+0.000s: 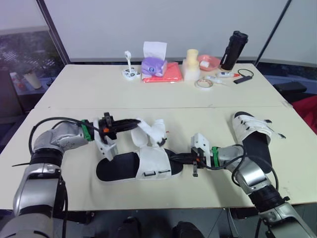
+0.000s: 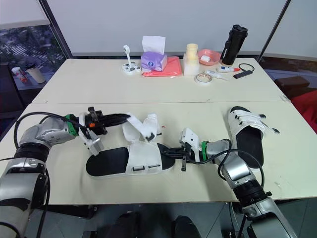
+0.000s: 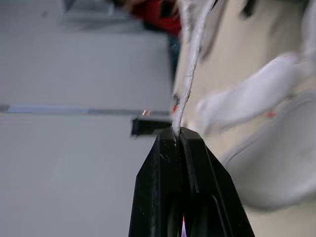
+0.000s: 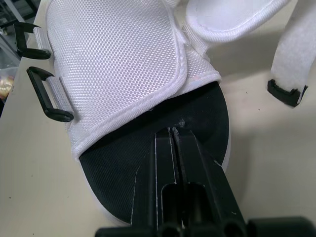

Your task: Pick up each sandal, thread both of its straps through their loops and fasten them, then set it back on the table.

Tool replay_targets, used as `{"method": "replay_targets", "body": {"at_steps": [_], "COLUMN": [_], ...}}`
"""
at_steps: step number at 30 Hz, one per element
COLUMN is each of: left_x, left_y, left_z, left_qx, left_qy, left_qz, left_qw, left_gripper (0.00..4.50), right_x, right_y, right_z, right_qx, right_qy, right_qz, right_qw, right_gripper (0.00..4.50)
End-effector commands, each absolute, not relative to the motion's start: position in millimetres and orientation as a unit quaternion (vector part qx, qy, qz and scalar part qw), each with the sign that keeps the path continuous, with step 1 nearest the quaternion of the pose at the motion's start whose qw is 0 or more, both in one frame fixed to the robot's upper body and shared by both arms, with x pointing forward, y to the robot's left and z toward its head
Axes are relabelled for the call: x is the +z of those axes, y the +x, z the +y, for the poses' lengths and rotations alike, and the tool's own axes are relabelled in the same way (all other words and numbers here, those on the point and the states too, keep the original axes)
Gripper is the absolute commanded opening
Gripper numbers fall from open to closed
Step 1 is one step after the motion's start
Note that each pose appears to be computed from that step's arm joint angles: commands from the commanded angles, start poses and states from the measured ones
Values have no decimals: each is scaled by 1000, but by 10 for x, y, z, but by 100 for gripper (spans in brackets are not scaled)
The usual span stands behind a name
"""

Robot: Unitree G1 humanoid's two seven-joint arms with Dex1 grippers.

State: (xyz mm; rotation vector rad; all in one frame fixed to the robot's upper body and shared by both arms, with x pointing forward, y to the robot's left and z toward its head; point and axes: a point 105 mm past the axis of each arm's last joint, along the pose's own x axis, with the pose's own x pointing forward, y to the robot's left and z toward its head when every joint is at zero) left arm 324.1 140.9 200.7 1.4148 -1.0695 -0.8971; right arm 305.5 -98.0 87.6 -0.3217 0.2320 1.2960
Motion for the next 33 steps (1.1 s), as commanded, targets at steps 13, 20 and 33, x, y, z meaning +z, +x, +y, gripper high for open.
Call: {"method": "replay_targets", "body": {"at_steps": [13,20,33], "left_x": [1716,1766,2038], "left_y": [2856,3005,3088], "left_z": [1276,1385,1934], "left_qx": [-455,-424,-289], "left_qy": [603,617,579], "left_qz": [-487,-468,-387], "left_qw": [439,470,657], "left_gripper": [27,343,390], "right_x": [578,554,494], "right_y": [3165,3165,3243], "right_z": [-1176,-1171,-1105], "right_qx": [555,554,562], "right_qy": [-149,-148,-151], "right_qz": [171,172,173], "right_qw": [801,801,794], "right_gripper": [0,0,0]}}
